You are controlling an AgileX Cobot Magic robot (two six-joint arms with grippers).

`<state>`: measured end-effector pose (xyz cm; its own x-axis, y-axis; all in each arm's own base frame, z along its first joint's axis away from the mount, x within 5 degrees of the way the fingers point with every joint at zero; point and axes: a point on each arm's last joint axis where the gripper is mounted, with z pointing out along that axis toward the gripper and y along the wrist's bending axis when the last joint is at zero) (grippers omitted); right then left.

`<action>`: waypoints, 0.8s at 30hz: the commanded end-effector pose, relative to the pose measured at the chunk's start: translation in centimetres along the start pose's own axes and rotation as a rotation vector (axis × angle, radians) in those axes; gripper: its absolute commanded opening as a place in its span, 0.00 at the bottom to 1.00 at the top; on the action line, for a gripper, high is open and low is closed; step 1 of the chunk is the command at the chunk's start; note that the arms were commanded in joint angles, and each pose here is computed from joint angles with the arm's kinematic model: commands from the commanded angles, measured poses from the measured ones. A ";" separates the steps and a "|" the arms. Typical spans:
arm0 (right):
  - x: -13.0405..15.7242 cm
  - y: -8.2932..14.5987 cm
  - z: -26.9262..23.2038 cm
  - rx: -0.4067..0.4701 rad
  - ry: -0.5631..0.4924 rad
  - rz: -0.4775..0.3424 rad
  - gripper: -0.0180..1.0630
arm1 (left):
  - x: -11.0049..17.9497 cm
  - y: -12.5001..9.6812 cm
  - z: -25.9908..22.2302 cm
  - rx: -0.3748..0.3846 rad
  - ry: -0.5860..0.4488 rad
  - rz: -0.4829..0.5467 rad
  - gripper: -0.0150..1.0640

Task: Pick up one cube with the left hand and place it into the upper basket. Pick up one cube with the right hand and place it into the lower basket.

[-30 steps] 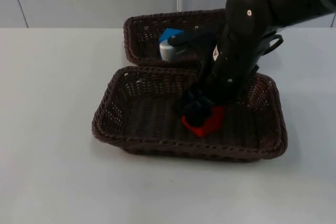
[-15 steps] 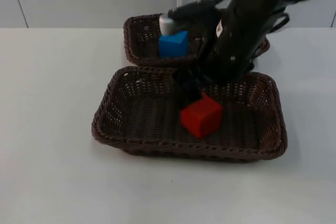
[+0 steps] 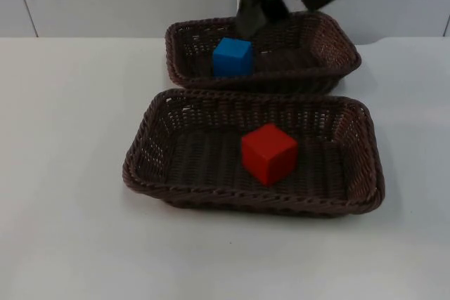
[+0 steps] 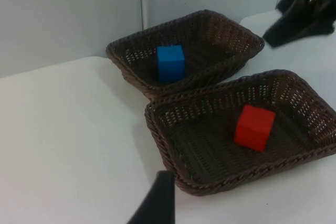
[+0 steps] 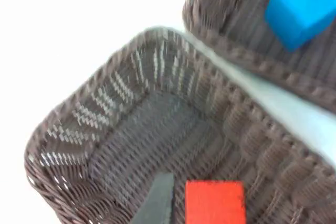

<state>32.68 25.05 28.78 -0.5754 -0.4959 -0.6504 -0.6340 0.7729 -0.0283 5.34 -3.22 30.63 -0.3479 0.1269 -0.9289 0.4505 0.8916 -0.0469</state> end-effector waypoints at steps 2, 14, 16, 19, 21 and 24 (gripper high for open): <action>0.2 0.0 -2.7 -0.005 -0.071 0.018 0.78 | 0.0 0.1 0.0 -0.006 -0.006 0.002 0.83; 4.0 0.2 -8.8 0.000 -0.179 0.018 0.78 | 0.0 0.0 0.0 -0.005 -0.007 0.000 0.83; 4.5 0.2 -9.7 0.001 -0.193 0.018 0.78 | 0.0 0.0 0.0 -0.005 -0.007 0.000 0.83; 4.9 0.2 -11.0 0.001 -0.217 0.018 0.78 | 0.1 0.0 0.0 -0.004 -0.005 0.000 0.83; 5.2 0.3 -11.9 0.002 -0.235 0.018 0.78 | 0.1 0.0 0.0 0.001 -0.002 -0.005 0.83; 5.6 0.3 -12.4 0.002 -0.244 0.018 0.78 | 0.2 0.0 0.0 0.005 0.016 -0.006 0.83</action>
<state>23.04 17.70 34.31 -0.4521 -0.3846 -0.8048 -0.6247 0.7806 -0.0221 5.32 -3.21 30.57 -0.3531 0.1320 -0.9262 0.4510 0.8914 -0.0449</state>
